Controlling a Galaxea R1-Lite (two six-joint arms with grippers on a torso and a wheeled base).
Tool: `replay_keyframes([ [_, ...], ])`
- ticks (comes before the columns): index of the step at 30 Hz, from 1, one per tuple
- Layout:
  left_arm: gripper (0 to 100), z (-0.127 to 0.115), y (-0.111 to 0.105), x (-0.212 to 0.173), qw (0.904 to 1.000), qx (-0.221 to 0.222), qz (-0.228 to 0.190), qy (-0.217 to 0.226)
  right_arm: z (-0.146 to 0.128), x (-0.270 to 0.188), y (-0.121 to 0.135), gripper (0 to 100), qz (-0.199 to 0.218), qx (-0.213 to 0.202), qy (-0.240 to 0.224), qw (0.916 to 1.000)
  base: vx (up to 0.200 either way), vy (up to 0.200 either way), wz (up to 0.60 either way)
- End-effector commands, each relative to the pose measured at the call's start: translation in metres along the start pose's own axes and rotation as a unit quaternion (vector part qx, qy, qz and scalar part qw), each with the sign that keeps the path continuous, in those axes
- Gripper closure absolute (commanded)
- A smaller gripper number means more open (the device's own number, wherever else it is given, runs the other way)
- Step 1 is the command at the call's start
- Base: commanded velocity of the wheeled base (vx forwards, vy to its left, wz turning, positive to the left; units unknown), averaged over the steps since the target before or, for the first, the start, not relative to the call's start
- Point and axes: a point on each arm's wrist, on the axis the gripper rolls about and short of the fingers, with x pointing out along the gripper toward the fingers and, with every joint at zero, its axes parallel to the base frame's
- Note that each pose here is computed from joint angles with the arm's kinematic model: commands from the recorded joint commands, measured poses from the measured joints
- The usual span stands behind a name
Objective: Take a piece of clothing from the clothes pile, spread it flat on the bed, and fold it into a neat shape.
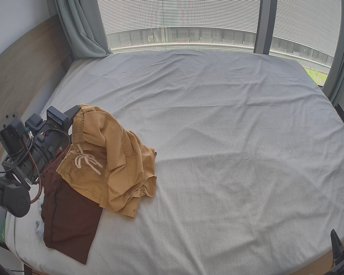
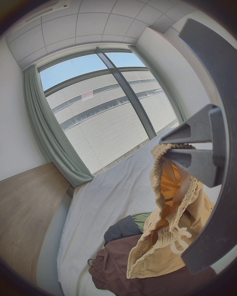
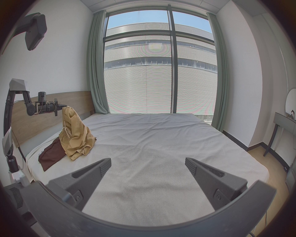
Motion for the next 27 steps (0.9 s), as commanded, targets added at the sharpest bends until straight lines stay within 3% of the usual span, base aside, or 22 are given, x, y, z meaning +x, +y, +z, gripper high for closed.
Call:
replay_keyframes([
  [1, 100, -0.004, -0.008, 0.0, 0.9999, -0.007, -0.006, -0.005, -0.005, 0.0, 0.0, 0, 0.001, 0.0, 0.001, 1.0, 0.0, 0.0, 0.0],
  [11, 100, -0.026, -0.04, 0.008, 0.9985, -0.029, -0.009, -0.047, -0.005, 0.0, 0.0, 0, 0.001, 0.0, 0.001, 1.0, 0.0, 0.0, 0.0],
  [22, 100, -0.048, -0.06, 0.006, 0.9983, -0.042, -0.03, -0.029, -0.005, 0.0, 0.0, 0, 0.001, 0.0, 0.001, 1.0, 0.0, 0.0, 0.0],
  [27, 100, -0.066, -0.088, -0.006, 0.9958, -0.056, -0.072, 0.008, -0.005, 0.0, 0.0, 0, 0.001, 0.0, 0.001, 1.0, 0.0, 0.0, 0.0],
])
